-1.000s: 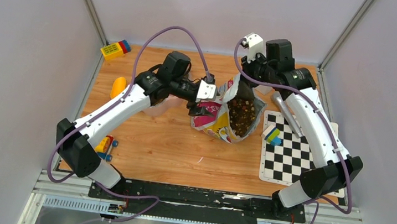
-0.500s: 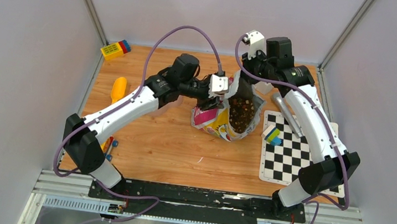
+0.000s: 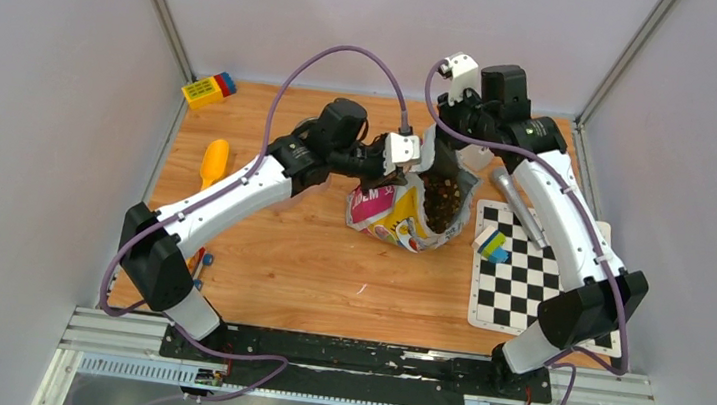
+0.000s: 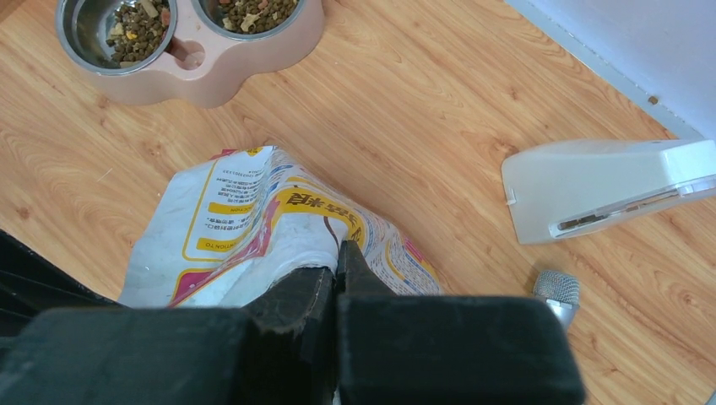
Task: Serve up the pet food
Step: Close the pet food bag at the center of the board.
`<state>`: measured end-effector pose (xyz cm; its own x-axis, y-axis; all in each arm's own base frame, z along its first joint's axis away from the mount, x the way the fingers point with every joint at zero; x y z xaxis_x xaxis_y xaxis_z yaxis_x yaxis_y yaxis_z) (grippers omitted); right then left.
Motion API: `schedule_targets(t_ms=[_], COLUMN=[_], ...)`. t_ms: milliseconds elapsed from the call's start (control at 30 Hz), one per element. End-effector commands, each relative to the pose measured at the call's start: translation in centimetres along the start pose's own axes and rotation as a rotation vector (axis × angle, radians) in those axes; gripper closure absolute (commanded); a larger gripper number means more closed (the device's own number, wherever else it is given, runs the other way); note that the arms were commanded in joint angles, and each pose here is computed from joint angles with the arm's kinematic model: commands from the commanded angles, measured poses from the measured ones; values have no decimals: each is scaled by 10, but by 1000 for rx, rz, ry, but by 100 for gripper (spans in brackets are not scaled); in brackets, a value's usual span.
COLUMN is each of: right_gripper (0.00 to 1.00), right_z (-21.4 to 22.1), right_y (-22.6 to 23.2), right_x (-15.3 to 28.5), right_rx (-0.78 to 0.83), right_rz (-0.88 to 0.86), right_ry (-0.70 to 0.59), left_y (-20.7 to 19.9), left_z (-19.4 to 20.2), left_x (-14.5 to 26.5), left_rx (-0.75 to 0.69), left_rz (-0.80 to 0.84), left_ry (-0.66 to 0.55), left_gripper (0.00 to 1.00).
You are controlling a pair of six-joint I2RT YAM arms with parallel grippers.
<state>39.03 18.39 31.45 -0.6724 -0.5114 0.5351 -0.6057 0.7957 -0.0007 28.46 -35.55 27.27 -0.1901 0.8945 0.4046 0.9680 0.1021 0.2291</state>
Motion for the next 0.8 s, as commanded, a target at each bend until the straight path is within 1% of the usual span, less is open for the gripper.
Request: schedule_targets(t_ms=[0, 67, 100, 133, 167, 200, 300, 400, 467, 600, 767], right_gripper=[100, 100, 100, 100, 97, 92, 69, 48, 40, 33, 29], right_z=[-109, -110, -112, -113, -114, -114, -113, -112, -111, -103, -75], right_y=[-16, -18, -20, -20, -21, -20, -14, -10, -9, -9, -20], right_x=[44, 44, 44, 44, 45, 45, 48, 57, 66, 89, 118], right_rx=[77, 78, 76, 74, 68, 62, 53, 47, 43, 70, 130], right_rz=[74, 74, 73, 68, 61, 47, -20, -87, -131, -190, -185], right_ry=[-386, -385, -388, -386, -384, -380, -358, -345, -345, -340, -322], left_y=[12, 21, 31, 35, 47, 53, 77, 88, 90, 97, 103], left_z=[-29, -24, -19, -19, -13, -11, 2, 10, 12, 16, 22], left_x=[14, 23, 29, 33, 41, 45, 62, 69, 70, 69, 70], left_rx=[-33, -43, -31, -11, 12, 36, 89, 135, 142, 154, 163], left_rz=[-84, -145, -189, -215, -254, -282, -360, -386, -391, -409, -428], left_ry=[-41, -17, -3, -14, -11, -23, -41, -57, -60, -59, -53], left_gripper=[100, 100, 100, 100, 100, 100, 100, 100, 100, 100, 100])
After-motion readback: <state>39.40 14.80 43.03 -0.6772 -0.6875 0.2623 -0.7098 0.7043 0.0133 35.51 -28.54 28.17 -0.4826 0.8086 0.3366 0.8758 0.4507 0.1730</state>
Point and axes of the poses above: each gripper's point midway between its finger pads, its own x axis back along the fingers, its own y axis along the line the jaws close on, z = x × y, the point moved 1 cm from there along x, back along the fingers, and after that the axes turned 2 degrees about -x, right-handed, at the moved point
